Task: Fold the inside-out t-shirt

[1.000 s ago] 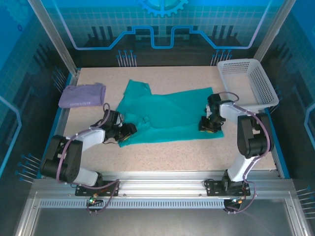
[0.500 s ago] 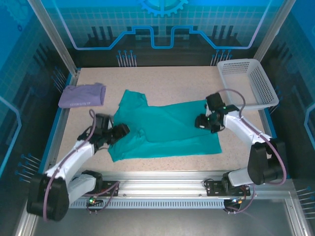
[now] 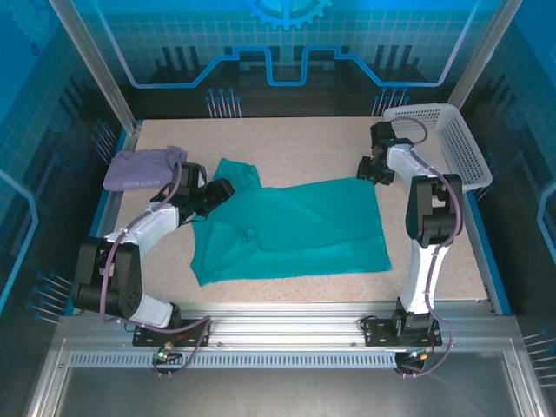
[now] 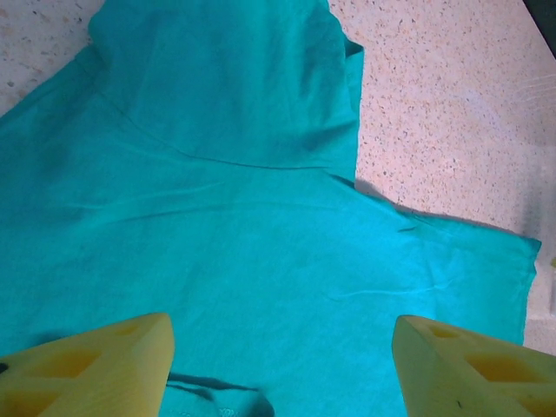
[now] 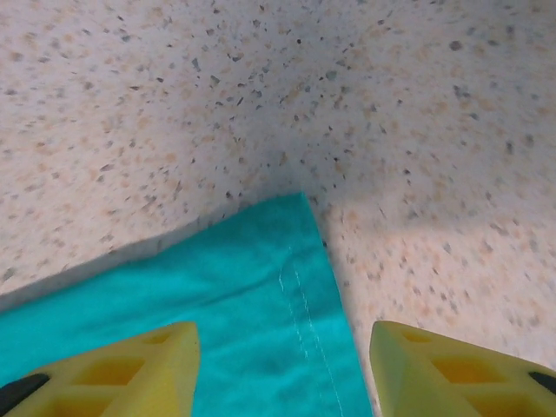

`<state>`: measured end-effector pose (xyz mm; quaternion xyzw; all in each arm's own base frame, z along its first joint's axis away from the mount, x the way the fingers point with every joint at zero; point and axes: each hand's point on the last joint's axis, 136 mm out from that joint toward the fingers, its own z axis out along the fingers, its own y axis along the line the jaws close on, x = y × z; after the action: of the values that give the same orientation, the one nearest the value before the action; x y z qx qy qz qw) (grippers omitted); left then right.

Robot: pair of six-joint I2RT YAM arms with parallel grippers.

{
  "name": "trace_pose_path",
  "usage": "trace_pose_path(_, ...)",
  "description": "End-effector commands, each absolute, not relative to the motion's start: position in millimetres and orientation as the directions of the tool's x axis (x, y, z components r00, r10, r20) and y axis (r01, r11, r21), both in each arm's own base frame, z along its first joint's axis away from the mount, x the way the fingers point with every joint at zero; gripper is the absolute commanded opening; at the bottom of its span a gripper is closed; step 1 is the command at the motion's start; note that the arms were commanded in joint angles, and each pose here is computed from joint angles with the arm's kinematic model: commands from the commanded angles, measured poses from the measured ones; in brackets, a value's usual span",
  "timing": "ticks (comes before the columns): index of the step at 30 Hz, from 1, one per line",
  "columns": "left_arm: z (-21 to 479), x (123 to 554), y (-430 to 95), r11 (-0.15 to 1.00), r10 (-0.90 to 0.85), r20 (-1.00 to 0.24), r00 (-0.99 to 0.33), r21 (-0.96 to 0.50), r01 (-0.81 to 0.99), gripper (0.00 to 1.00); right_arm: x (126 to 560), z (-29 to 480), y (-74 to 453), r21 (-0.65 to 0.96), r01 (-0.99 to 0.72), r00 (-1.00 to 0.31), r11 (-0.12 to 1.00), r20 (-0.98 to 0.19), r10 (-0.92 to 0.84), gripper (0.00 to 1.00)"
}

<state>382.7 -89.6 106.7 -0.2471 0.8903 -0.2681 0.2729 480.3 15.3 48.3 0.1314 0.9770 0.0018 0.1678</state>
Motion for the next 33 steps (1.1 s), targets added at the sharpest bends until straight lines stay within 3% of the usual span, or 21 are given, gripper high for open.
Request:
trace_pose_path(1, 118.0, 397.3, -91.6, 0.744, -0.560, -0.391, -0.730, -0.625, -0.236, 0.69, 476.8, 33.4, 10.2, 0.017, 0.242, -0.938, 0.970, -0.252, 0.239, 0.53)
trace_pose_path(20, 95.4, 401.6, -93.8, 0.751, -0.539, -0.355, -0.764, -0.614, -0.245, 0.69, 493.9, 6.0, 18.0, 0.033, 0.190, -0.970, 0.981, -0.145, 0.193, 0.48)
trace_pose_path(33, 90.9, 452.0, -70.8, 0.752, -0.586, -0.355, -0.728, -0.573, -0.326, 0.68, 500.4, 10.1, 18.8, 0.053, 0.125, -0.976, 0.991, -0.173, 0.132, 0.13)
